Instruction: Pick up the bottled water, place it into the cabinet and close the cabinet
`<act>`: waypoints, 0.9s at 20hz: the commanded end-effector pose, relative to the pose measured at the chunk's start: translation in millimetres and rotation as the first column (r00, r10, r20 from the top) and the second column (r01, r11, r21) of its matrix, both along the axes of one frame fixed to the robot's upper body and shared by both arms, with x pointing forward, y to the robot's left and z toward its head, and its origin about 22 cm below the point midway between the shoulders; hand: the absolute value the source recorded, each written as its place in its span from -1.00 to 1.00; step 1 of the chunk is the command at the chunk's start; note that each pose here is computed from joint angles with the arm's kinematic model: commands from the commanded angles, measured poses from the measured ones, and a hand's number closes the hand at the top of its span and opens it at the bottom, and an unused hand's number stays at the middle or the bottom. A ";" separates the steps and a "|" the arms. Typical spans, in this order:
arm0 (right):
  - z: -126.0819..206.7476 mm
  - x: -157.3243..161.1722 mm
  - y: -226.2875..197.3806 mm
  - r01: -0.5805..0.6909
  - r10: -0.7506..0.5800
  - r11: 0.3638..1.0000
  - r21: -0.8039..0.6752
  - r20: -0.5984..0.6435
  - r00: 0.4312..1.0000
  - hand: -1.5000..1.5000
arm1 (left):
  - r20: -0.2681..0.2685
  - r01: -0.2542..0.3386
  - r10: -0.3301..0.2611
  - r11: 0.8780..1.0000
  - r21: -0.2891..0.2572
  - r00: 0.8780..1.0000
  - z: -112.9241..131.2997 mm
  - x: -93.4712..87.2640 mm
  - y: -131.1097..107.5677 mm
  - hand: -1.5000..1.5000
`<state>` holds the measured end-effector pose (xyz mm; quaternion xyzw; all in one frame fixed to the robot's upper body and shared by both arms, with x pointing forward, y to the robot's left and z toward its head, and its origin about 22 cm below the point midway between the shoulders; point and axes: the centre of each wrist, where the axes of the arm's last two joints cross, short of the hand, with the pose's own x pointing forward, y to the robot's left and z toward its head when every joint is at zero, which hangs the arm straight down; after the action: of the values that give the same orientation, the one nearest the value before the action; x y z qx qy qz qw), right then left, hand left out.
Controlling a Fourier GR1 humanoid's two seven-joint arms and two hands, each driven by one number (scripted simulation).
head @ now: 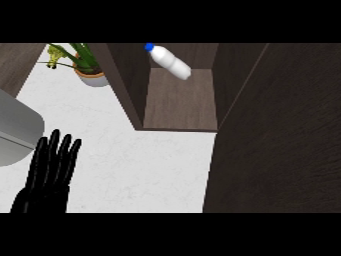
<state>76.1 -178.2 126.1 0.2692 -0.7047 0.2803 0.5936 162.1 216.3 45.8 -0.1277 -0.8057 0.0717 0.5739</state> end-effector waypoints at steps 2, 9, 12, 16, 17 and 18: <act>35.1 -2.0 30.4 -0.046 0.048 0.999 -0.017 0.182 0.982 1.00 | 0.001 0.002 -0.002 1.000 -0.008 1.000 3.1 -9.5 13.4 -1.00; 36.9 13.0 48.2 -0.072 0.081 0.996 -0.054 0.197 0.977 1.00 | 0.003 -0.012 0.012 1.000 0.007 1.000 0.5 -10.9 31.1 -1.00; 39.3 17.7 53.7 -0.067 0.078 0.996 -0.060 0.210 0.975 1.00 | -0.002 0.009 -0.009 1.000 -0.010 1.000 3.0 -14.7 35.5 -1.00; 36.0 30.5 64.1 -0.072 0.089 0.994 -0.084 0.231 0.969 1.00 | 0.001 0.015 -0.015 1.000 0.004 1.000 4.2 -13.3 42.5 -1.00; 38.7 29.0 64.6 -0.083 0.104 0.992 -0.095 0.235 0.966 1.00 | 0.016 0.004 -0.004 1.000 -0.009 1.000 2.1 -15.3 40.4 -1.00; 36.8 32.5 66.4 -0.087 0.110 0.990 -0.111 0.222 0.969 1.00 | 0.002 0.017 -0.017 1.000 -0.008 1.000 2.3 -19.9 43.8 -1.00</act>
<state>102.9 -142.5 153.7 0.2580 -0.7028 0.4254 0.5084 147.3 255.3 48.9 -0.1322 -0.8065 0.0713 0.5719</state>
